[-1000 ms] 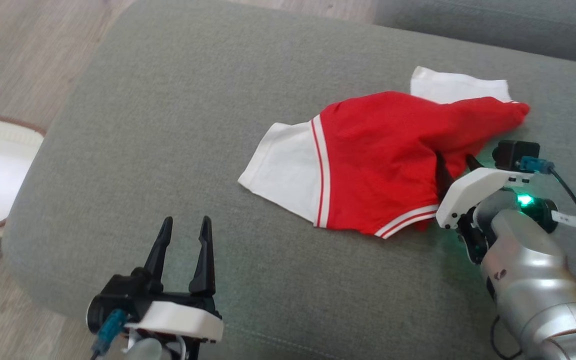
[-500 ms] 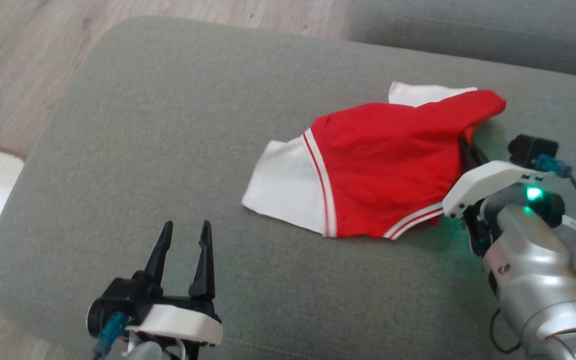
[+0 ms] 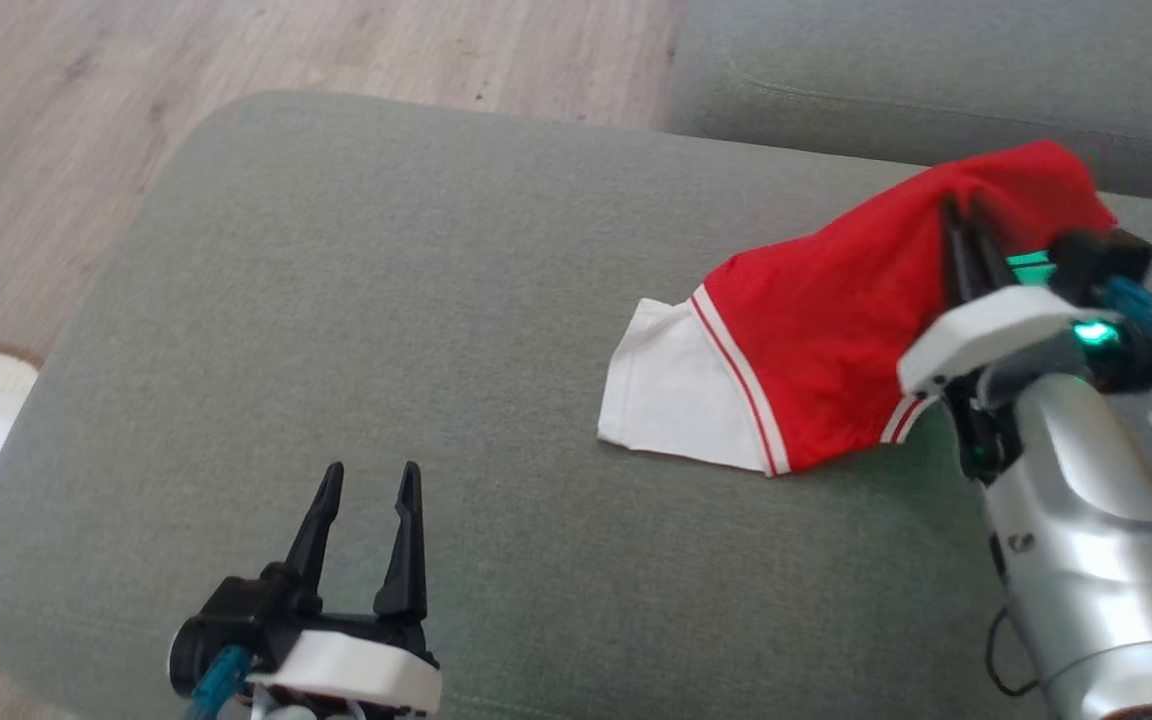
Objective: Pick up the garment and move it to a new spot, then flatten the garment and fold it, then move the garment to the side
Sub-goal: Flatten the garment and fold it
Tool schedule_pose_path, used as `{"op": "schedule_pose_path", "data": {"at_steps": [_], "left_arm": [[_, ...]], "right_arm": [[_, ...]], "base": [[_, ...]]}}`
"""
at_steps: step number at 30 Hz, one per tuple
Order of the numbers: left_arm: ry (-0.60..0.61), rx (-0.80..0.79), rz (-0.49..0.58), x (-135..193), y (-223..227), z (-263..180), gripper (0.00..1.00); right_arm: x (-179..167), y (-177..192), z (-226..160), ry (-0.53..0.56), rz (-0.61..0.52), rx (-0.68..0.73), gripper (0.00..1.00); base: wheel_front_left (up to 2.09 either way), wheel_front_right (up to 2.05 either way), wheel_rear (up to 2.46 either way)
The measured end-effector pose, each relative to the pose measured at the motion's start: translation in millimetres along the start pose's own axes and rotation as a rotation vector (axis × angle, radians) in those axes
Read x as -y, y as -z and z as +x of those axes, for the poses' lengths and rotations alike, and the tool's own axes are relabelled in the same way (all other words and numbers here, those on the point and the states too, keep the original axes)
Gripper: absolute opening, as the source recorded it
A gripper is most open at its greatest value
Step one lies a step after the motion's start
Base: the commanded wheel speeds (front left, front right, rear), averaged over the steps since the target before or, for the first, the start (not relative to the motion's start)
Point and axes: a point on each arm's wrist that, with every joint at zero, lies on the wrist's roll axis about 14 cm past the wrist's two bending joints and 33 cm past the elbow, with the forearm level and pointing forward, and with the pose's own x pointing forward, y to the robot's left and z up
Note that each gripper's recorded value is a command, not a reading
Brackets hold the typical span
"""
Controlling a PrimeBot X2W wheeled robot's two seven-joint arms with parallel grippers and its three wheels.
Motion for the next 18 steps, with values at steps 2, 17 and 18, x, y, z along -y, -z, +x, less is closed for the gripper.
{"op": "schedule_pose_path", "data": {"at_steps": [2, 17, 18], "left_arm": [[-0.010, 0.003, -0.002, -2, -1, -1, 1.00], [-0.116, -0.030, -0.015, -27, 7, 4, 1.00], [-0.122, -0.033, -0.015, -29, 9, 4, 1.00]], "right_arm": [[-18, 3, 6, -0.049, -0.035, -0.032, 0.00], [-111, 102, 26, -0.354, -0.175, -0.362, 0.58], [-118, 106, 24, -0.376, -0.171, -0.368, 1.00]], "base": [[0.00, 0.00, 0.00], [0.00, 0.00, 0.00], [0.00, 0.00, 0.00]]}}
